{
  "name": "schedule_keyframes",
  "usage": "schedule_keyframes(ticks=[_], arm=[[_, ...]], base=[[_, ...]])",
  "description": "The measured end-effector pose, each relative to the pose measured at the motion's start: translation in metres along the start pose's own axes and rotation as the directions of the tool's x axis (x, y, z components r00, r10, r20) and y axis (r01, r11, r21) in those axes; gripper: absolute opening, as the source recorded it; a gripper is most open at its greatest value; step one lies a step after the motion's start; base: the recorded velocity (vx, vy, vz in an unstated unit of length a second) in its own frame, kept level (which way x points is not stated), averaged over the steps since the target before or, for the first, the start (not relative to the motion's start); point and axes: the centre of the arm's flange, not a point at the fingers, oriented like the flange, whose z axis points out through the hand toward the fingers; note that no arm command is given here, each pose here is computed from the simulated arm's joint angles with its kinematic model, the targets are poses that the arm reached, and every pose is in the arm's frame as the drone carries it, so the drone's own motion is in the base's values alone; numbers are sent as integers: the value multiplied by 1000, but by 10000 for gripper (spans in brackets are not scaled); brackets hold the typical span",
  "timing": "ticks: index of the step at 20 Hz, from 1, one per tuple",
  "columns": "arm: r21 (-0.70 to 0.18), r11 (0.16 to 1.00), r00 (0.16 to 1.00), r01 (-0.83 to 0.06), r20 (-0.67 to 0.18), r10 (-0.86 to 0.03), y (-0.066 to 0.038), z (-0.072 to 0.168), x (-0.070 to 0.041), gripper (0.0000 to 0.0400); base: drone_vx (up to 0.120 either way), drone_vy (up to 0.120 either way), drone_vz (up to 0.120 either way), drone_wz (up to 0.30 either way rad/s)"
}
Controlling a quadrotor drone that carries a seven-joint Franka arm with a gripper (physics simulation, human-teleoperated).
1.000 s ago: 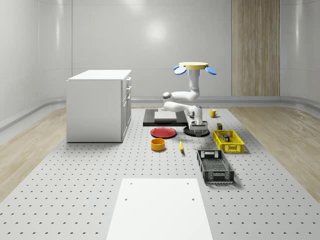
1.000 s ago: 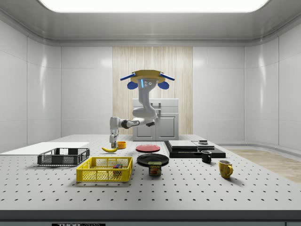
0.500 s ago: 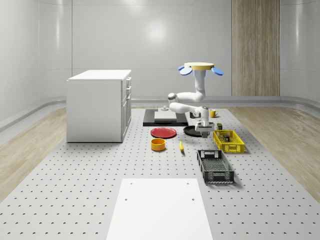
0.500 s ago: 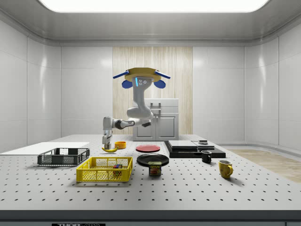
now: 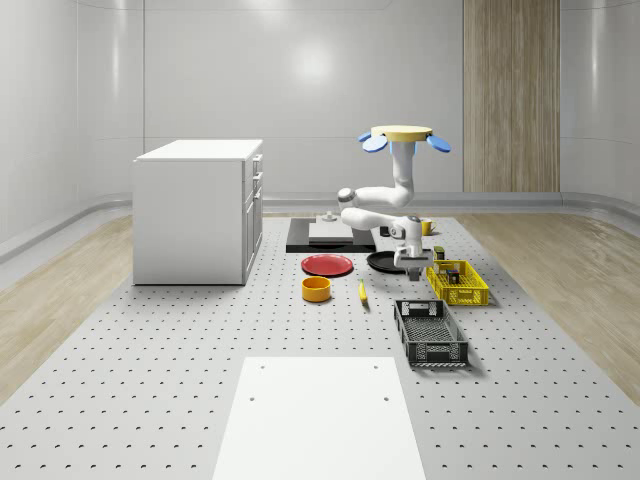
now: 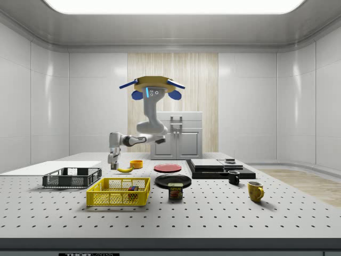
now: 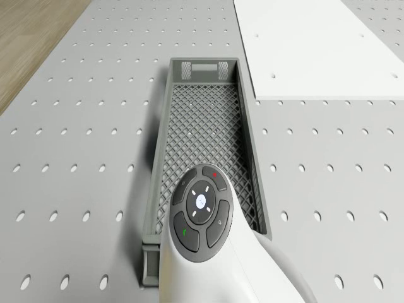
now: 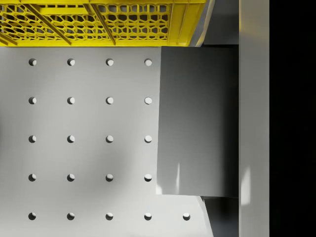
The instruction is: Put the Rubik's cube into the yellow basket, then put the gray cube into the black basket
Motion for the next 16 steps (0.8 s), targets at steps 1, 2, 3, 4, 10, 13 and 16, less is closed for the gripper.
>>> schedule_keyframes(ticks=[1, 2, 3, 4, 10, 13, 16], arm=[[0, 1000, 1000, 0, 0, 0, 0, 0, 0, 252], [0, 1000, 1000, 0, 0, 0, 0, 0, 0, 252], [0, 1000, 1000, 0, 0, 0, 0, 0, 0, 252], [0, 1000, 1000, 0, 0, 0, 0, 0, 0, 252], [0, 1000, 1000, 0, 0, 0, 0, 0, 0, 252], [0, 1000, 1000, 0, 0, 0, 0, 0, 0, 252], [0, 1000, 1000, 0, 0, 0, 0, 0, 0, 252]], base=[[120, 0, 120, 0], [120, 0, 0, 0], [120, 0, 0, 0], [120, 0, 0, 0], [120, -27, 0, 0], [120, 0, 0, 0], [120, 0, 0, 0]])
